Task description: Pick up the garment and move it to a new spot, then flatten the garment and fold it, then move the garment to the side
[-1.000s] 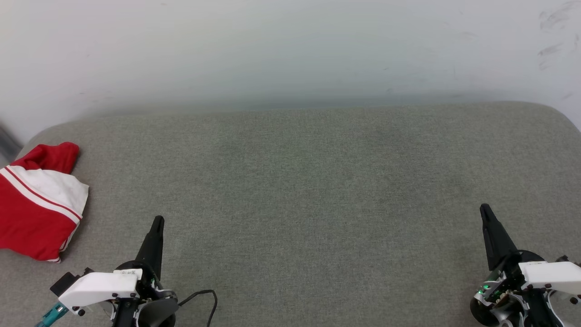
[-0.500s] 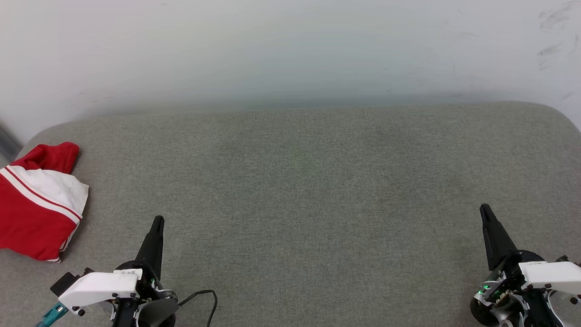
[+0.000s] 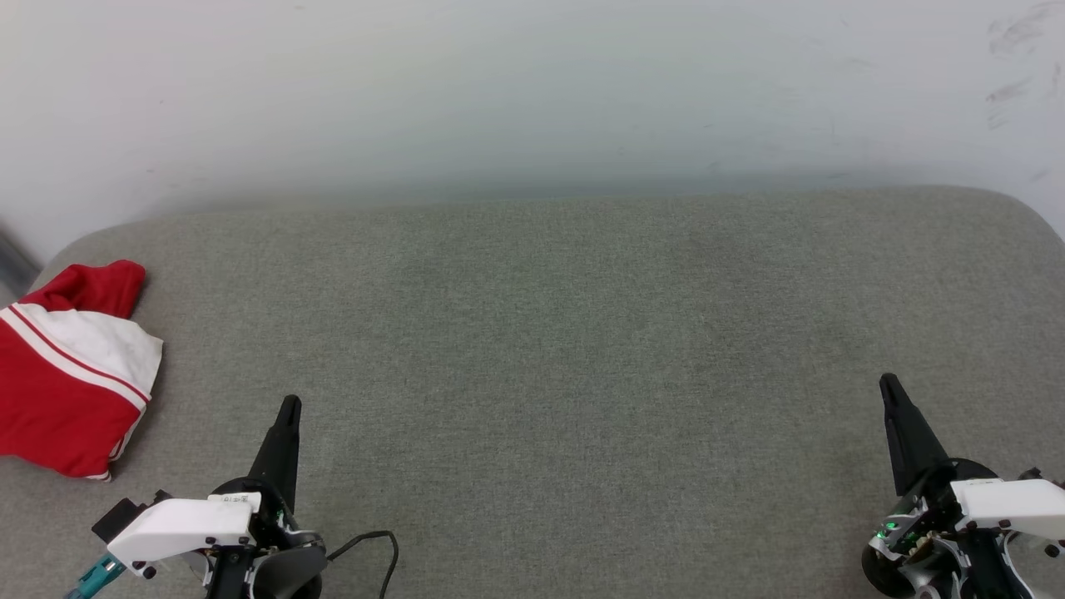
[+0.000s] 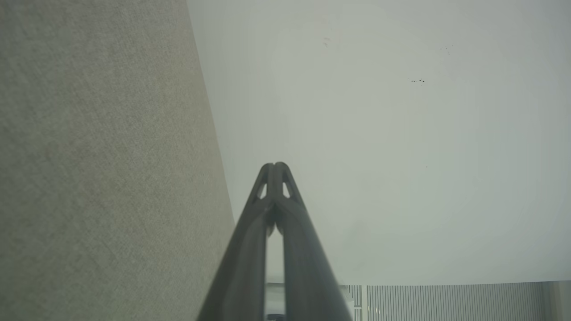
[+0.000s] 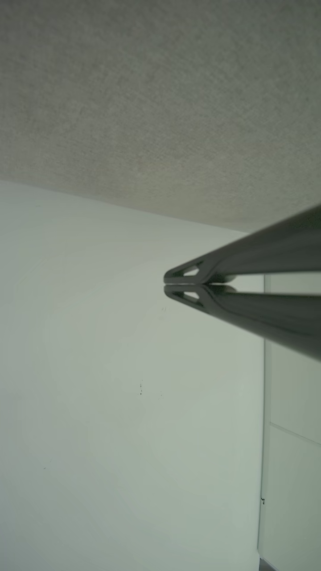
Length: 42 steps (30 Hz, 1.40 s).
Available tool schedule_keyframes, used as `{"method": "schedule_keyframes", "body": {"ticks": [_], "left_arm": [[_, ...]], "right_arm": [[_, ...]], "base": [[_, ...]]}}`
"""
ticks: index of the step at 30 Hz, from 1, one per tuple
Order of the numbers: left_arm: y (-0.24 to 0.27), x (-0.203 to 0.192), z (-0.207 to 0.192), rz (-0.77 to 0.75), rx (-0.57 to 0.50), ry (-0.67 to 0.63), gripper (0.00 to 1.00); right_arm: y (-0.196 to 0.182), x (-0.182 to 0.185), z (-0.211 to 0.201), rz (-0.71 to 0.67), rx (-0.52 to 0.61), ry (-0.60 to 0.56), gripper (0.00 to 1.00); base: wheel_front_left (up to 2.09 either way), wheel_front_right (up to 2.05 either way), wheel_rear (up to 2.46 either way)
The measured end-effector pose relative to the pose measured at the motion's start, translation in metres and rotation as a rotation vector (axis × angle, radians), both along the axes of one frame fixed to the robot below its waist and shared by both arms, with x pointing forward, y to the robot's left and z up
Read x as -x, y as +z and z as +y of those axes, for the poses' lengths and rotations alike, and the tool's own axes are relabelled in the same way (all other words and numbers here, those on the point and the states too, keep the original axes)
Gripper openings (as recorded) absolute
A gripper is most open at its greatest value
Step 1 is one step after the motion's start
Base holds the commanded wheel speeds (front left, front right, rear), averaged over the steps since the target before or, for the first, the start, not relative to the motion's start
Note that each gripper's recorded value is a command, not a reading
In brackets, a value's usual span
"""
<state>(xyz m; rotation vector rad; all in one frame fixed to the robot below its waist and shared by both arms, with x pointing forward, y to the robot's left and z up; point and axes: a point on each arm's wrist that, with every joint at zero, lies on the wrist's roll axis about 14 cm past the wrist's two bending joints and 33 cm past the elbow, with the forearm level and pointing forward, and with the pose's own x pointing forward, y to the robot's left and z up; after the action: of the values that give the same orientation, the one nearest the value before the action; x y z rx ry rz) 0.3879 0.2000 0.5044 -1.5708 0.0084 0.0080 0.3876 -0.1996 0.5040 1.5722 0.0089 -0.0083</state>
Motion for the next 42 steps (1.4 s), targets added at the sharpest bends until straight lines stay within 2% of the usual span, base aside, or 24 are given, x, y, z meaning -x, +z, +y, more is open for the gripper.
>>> {"method": "schedule_keyframes", "body": {"ticks": [28, 29, 30, 31, 32, 33, 37, 42], "left_arm": [[0.0, 0.0, 0.0, 0.0, 0.0, 0.0, 0.0], [-0.002, 0.001, 0.0, 0.006, 0.001, 0.0, 1.0], [-0.007, 0.002, 0.0, 0.02, 0.004, 0.001, 1.0], [-0.013, 0.005, -0.001, 0.038, 0.007, 0.001, 0.0], [-0.019, 0.008, -0.001, 0.057, 0.009, 0.002, 0.0], [-0.025, 0.011, -0.001, 0.075, 0.011, 0.003, 1.0], [-0.027, 0.014, 0.001, 0.079, 0.009, 0.021, 1.0], [-0.023, 0.014, 0.007, 0.069, -0.043, 0.046, 1.0]], "right_arm": [[0.0, 0.0, 0.0, 0.0, 0.0, 0.0, 0.0], [-0.002, 0.001, 0.0, 0.006, -0.001, 0.0, 1.0], [-0.007, 0.003, 0.0, 0.02, -0.004, -0.001, 1.0], [-0.013, 0.005, 0.0, 0.039, -0.006, -0.001, 0.0], [-0.019, 0.008, 0.0, 0.057, -0.007, -0.002, 0.0], [-0.025, 0.011, 0.0, 0.073, -0.008, -0.004, 1.0], [-0.03, 0.015, -0.001, 0.091, -0.006, -0.018, 1.0], [-0.029, 0.014, -0.003, 0.088, 0.035, -0.034, 1.0]], "base": [[0.0, 0.0, 0.0], [0.0, 0.0, 0.0], [0.0, 0.0, 0.0], [0.0, 0.0, 0.0], [0.0, 0.0, 0.0], [0.0, 0.0, 0.0], [0.0, 0.0, 0.0], [0.0, 0.0, 0.0]]}}
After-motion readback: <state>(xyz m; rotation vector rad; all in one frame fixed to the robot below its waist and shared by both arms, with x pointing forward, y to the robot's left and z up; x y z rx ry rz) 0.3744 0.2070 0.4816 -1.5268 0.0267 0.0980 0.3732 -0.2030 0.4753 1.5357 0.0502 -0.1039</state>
